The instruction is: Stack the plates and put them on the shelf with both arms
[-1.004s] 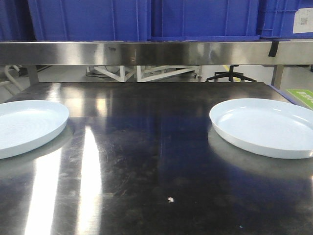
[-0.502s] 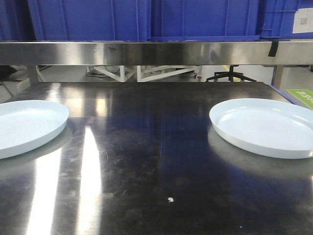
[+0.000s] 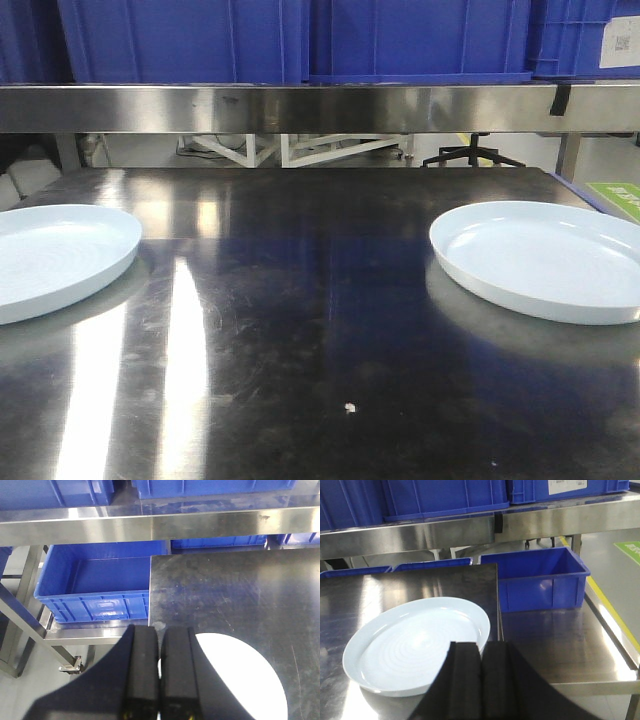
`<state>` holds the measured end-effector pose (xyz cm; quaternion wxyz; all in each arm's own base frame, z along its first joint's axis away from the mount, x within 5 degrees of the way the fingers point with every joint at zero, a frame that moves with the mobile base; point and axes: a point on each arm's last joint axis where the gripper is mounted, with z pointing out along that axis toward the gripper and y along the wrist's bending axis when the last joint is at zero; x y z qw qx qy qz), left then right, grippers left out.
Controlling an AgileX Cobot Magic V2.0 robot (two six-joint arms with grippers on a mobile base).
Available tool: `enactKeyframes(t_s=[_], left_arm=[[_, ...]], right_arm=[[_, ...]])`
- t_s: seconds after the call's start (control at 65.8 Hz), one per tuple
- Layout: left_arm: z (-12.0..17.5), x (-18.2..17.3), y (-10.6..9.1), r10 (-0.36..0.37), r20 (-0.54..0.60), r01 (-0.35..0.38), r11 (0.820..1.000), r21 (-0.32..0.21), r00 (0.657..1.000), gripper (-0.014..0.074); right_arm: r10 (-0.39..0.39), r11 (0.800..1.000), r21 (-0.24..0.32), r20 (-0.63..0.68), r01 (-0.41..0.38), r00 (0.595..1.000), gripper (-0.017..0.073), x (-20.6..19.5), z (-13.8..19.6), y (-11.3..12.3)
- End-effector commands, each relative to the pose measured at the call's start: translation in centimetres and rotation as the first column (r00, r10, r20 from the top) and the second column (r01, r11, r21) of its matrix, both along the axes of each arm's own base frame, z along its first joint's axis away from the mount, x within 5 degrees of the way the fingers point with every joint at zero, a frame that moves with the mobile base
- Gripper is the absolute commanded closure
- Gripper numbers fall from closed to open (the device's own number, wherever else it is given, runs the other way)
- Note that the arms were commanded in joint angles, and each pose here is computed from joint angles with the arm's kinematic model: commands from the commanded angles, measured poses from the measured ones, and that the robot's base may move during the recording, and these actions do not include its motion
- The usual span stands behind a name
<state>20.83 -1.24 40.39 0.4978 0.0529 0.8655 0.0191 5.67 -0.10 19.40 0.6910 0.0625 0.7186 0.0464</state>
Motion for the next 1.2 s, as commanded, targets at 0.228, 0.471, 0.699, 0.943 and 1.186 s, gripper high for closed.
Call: enactKeyframes(t_s=[0.228,0.471,0.699,0.943,1.186], left_arm=[[2.1,-0.2,-0.2,-0.013,0.132,0.016,1.0,-0.019,0.991,0.0505],[1.9,-0.3,-0.3,-0.014,0.102,0.018,0.999,-0.038,0.995,0.0505],[1.7,-0.3,-0.3,-0.014,0.085,0.017,0.999,-0.041,0.996,0.0505],[1.7,-0.3,-0.4,-0.014,0.085,0.018,0.999,-0.046,0.996,0.0505],[1.7,-0.4,-0.4,-0.015,0.083,0.019,0.999,-0.049,0.996,0.0505]], right_arm=[[-0.015,0.998,0.058,0.25,0.001,0.968,0.0504,-0.6,3.9,-0.1],[-0.009,0.997,-0.083,-0.065,0.003,0.998,0.0504,0.7,12.3,-0.1],[-0.01,0.997,-0.078,-0.314,-0.015,0.949,0.0504,9.1,19.0,-0.4],[-0.003,0.998,-0.057,-0.447,-0.026,0.894,0.0504,15.1,18.3,-0.5],[0.02,1.0,-0.01,-0.492,-0.029,0.87,0.0504,16.5,17.1,-0.3]])
